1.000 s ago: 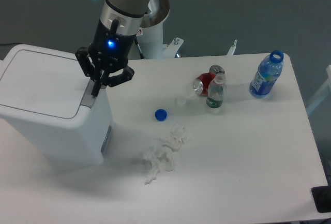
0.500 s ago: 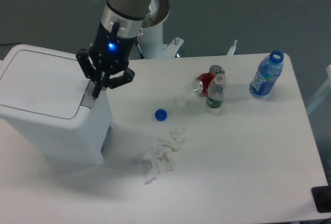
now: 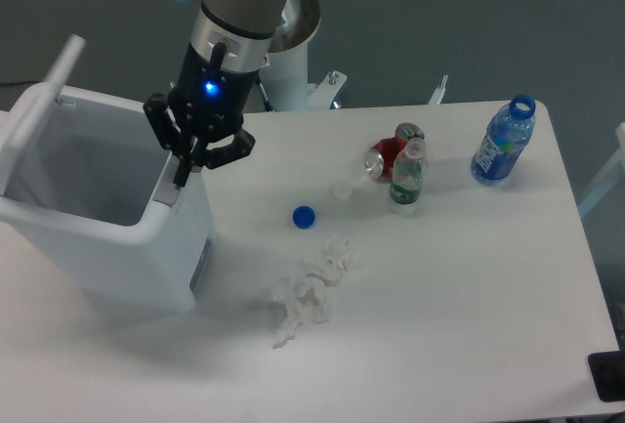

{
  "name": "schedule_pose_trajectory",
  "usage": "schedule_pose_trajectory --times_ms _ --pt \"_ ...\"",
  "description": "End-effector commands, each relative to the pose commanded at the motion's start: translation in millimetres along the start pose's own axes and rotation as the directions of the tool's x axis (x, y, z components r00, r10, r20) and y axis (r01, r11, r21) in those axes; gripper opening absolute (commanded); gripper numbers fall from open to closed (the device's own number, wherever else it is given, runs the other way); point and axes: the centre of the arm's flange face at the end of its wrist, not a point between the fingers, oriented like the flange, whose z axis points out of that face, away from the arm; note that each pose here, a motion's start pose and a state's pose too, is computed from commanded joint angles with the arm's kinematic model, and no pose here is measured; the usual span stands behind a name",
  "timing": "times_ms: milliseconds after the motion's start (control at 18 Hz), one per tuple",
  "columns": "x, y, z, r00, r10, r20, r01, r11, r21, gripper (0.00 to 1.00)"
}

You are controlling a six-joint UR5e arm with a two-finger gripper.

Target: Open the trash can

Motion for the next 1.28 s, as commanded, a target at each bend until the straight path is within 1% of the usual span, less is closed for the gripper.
schedule_pose_trajectory --times_ms 111,167,222,333,389,444,611,667,722,889,944,1000,1111,1222,1278 --pt "-1.3 -4.5 -8.3 1.0 0.008 0.008 -0.008 1.0 0.016 0.07" --pt "-3.1 -8.1 -15.5 1.0 0.013 0.018 -0.013 1.0 0.029 0.12" --pt "-5.4 -11.4 -21.8 1.0 0.015 0.027 -0.016 0.999 0.039 0.21" --pt "-23.1 -15.5 -27.8 0.999 -0.007 0.041 0.005 0.999 0.051 0.31" --pt "-32.1 -16.4 -29.1 0.999 -0.022 0.047 0.02 0.998 0.054 0.4" --pt "-37.8 -16.1 -32.4 0.998 -0.028 0.054 0.025 0.998 0.061 0.53" --pt "-77.2 -7.7 -37.0 0.994 -0.076 0.08 0.07 0.995 0.073 0.61" --pt "-90.0 -5.8 -37.3 0.992 -0.09 0.091 0.083 0.994 0.077 0.7" --pt "-100.6 -3.3 -37.7 0.989 -0.104 0.104 0.096 0.992 0.078 1.0" --pt "-138.8 14.1 -36.2 0.977 -0.154 0.149 0.147 0.988 0.052 1.0" --pt "-147.3 17.5 -32.2 0.977 -0.128 0.17 0.125 0.992 0.026 1.0" --pt "-156.2 21.1 -27.3 0.978 -0.078 0.194 0.082 0.997 -0.01 1.0" --pt "-175.2 27.0 -12.8 0.976 0.008 0.216 0.011 0.996 -0.089 1.0" --pt "-198.9 34.6 -0.3 0.968 0.083 0.237 -0.045 0.986 -0.162 1.0" --pt "-210.2 38.9 0.6 0.959 0.128 0.252 -0.078 0.977 -0.197 1.0"
